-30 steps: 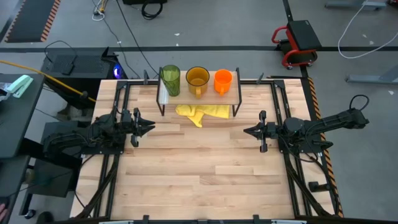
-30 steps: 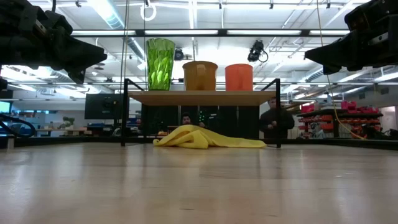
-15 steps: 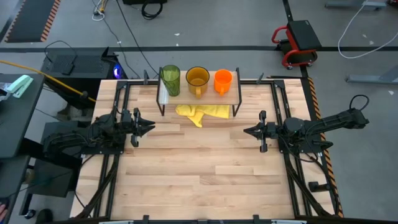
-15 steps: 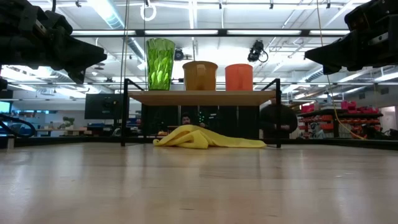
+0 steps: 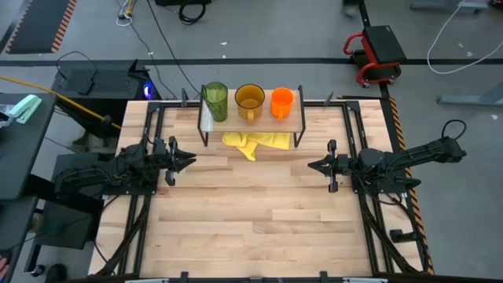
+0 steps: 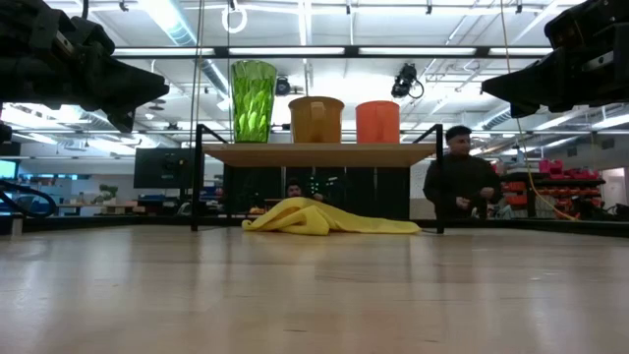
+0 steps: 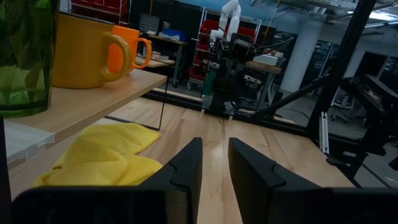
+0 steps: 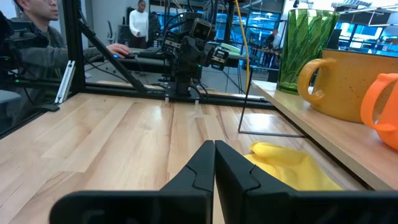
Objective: Stack small to large cups/mugs on shelf
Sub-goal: Return to Home Position
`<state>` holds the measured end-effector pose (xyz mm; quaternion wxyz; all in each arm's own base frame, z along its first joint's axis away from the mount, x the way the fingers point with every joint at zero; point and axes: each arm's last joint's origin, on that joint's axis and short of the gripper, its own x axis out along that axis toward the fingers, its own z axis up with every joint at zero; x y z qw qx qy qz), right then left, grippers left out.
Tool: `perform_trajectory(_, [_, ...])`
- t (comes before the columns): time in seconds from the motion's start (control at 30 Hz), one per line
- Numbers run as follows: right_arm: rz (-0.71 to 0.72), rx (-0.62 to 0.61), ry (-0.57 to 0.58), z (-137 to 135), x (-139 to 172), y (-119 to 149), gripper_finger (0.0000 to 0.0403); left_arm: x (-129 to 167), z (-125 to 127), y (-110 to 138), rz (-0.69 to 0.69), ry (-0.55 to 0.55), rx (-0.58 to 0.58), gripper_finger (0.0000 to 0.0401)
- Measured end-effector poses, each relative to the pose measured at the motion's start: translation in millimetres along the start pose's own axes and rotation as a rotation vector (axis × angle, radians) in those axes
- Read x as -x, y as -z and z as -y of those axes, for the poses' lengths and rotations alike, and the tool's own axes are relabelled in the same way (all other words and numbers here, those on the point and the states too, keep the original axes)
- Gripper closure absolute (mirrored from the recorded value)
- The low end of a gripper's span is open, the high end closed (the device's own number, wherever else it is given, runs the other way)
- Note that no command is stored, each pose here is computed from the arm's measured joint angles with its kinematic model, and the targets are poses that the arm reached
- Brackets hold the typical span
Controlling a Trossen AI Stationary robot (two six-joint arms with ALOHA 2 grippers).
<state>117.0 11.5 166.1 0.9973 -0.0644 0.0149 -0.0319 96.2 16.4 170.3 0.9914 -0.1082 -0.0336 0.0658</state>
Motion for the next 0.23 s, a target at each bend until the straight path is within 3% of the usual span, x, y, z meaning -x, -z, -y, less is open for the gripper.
perform_trajectory(0.23, [0.0, 0.0, 0.0, 0.0, 0.0, 0.0, 0.0385, 0.0, 0.0, 0.0, 0.0, 0.0, 0.0, 0.031])
